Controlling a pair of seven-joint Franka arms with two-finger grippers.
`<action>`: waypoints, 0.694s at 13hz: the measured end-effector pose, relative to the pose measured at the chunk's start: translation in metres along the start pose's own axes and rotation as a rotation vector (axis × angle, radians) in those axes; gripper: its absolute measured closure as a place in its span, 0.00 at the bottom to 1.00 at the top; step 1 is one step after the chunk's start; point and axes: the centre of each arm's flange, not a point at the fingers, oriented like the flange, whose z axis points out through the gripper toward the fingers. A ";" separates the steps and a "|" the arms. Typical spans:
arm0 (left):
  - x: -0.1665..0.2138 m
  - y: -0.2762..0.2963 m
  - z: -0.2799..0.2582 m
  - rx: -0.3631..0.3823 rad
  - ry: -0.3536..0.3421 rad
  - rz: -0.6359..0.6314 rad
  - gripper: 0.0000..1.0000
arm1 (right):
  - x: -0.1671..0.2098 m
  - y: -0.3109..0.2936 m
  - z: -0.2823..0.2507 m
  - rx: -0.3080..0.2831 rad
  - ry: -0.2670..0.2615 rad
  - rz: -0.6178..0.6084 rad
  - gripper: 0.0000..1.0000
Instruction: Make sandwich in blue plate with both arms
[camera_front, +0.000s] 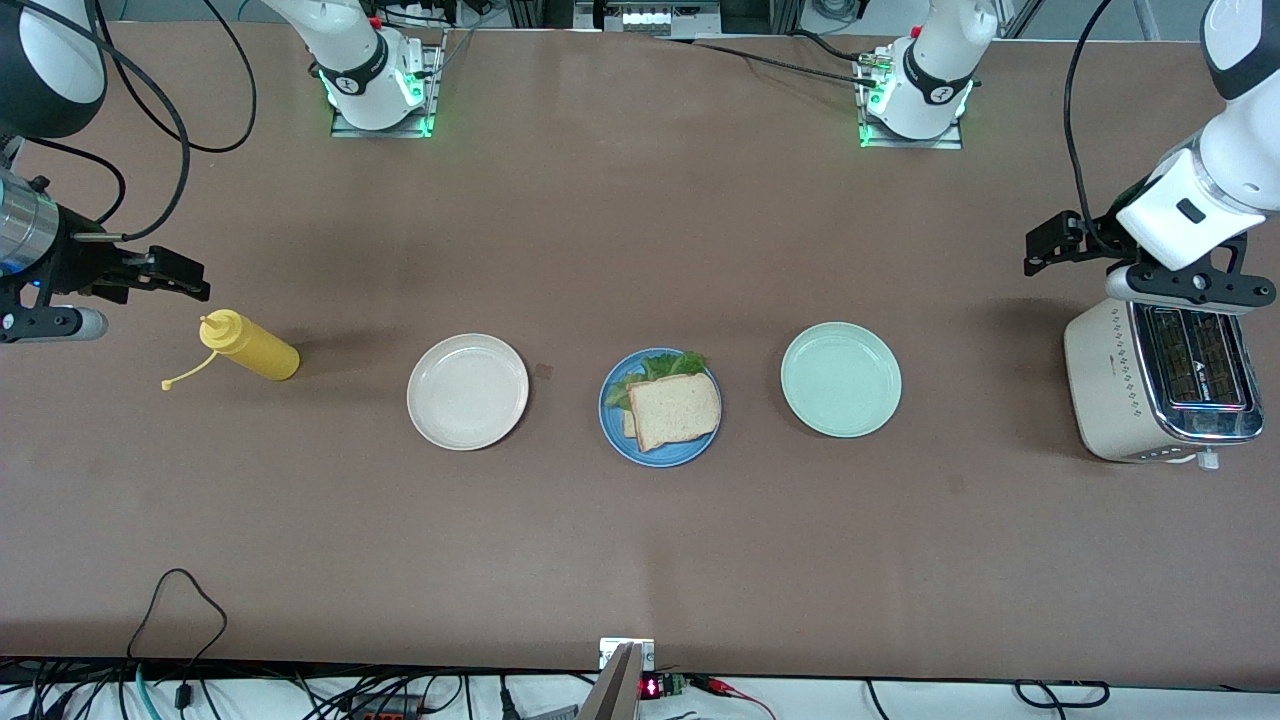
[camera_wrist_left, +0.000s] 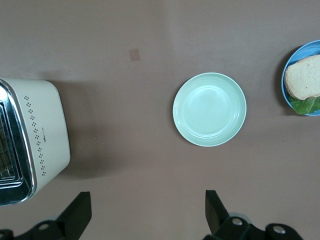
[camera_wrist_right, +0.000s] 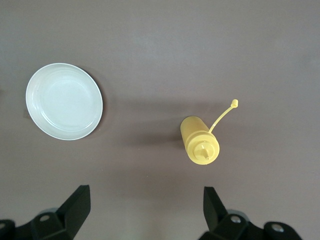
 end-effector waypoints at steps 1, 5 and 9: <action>0.000 0.000 -0.001 0.002 0.001 0.000 0.00 | 0.000 0.000 0.000 0.000 0.000 0.000 0.00; -0.001 0.002 -0.001 0.019 -0.001 0.009 0.00 | 0.000 0.000 0.000 0.000 -0.001 0.001 0.00; -0.001 0.005 -0.001 0.026 -0.003 0.015 0.00 | 0.000 0.000 0.000 0.000 -0.001 0.001 0.00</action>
